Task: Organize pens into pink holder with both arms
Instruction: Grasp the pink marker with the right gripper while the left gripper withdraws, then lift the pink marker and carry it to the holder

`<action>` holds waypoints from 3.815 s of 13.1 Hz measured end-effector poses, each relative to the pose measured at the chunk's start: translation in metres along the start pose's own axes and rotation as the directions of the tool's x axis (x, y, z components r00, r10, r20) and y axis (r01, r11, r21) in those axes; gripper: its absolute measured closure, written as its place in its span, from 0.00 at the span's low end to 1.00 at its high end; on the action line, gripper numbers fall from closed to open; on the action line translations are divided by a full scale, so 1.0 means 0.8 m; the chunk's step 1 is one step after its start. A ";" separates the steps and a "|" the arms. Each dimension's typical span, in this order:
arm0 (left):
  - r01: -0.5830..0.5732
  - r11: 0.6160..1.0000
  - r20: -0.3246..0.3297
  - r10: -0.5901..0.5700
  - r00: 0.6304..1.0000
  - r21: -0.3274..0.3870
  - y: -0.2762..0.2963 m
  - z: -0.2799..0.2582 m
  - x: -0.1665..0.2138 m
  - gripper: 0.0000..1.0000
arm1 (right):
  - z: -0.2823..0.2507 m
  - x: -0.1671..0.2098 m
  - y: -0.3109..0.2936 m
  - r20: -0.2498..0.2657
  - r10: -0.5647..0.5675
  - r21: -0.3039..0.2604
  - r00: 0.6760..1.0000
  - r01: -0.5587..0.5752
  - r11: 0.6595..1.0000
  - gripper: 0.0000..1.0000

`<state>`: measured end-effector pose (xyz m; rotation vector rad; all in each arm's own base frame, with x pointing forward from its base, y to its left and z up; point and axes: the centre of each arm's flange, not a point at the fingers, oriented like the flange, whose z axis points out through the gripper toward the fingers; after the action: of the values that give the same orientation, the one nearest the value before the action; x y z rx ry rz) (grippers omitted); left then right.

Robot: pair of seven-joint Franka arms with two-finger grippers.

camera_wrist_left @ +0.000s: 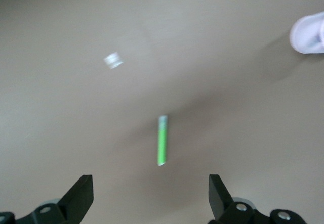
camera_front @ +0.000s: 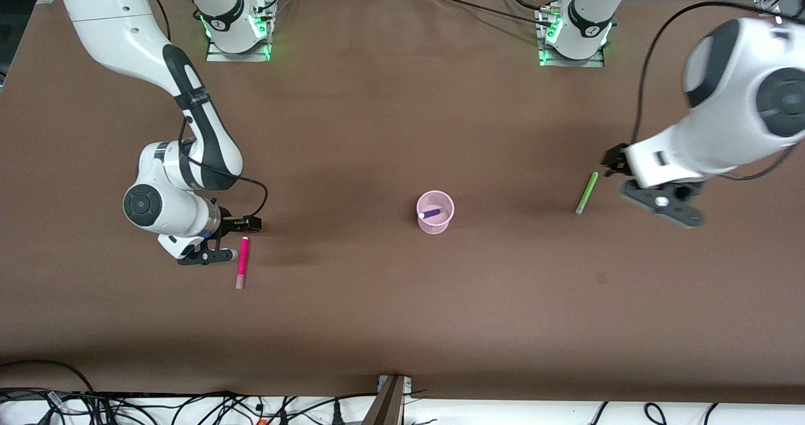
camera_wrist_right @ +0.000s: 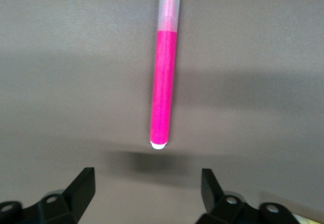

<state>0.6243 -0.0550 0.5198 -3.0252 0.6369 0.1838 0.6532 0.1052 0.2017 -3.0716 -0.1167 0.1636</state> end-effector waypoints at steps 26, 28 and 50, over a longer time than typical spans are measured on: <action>0.313 0.950 -0.162 -0.309 0.937 0.001 -0.043 -0.081 -0.122 0.00 | 0.023 0.018 0.011 -0.053 0.025 0.001 0.998 -0.025 1.000 0.82; 0.314 0.949 -0.162 -0.310 0.937 0.001 -0.044 -0.080 -0.121 0.00 | 0.018 0.019 0.003 -0.018 0.050 0.030 0.999 -0.050 0.998 0.82; 0.329 0.944 -0.127 -0.327 0.936 -0.005 -0.054 -0.075 -0.127 0.00 | -0.164 -0.001 -0.387 0.793 0.472 0.287 0.385 -0.920 0.267 0.82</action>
<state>0.5556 0.0211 0.5928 -3.0848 0.1275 -0.0264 0.6441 0.4054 0.3532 -1.8694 1.1613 0.9294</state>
